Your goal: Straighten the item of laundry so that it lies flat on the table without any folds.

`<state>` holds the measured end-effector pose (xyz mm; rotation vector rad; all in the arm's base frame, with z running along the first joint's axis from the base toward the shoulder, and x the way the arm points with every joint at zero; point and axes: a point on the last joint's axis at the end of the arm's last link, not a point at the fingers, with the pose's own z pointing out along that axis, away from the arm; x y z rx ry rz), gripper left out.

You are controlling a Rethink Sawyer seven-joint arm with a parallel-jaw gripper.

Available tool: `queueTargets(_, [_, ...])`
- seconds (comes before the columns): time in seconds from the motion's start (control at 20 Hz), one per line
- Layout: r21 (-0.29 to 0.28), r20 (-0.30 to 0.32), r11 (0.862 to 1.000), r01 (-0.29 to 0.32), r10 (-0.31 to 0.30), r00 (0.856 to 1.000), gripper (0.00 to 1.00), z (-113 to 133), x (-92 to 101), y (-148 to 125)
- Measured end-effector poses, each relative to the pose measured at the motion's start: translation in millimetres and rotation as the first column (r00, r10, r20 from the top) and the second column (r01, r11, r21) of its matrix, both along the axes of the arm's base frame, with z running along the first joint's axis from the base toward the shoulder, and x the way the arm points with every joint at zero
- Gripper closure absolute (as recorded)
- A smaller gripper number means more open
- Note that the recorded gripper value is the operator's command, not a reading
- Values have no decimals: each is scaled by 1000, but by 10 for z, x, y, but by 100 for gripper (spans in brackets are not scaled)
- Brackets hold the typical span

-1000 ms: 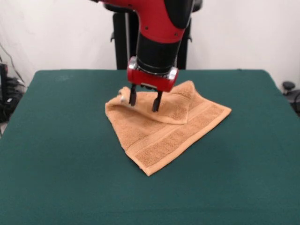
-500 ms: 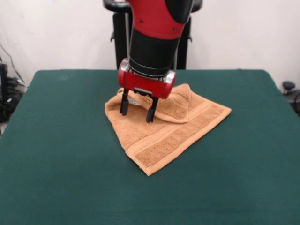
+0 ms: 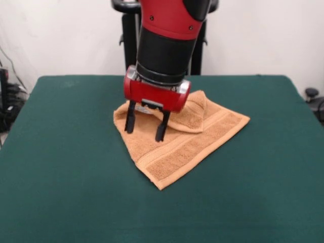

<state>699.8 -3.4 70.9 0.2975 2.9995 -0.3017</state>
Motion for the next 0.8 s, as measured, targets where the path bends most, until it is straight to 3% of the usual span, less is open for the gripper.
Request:
queueTargets(0.3, [-6, 23, 1000, -28, 28, 999, 0, -365, 115, 4])
queueTargets(0.8, [6, 81, 998, -58, 57, 995, 0, -1155, 28, -49])
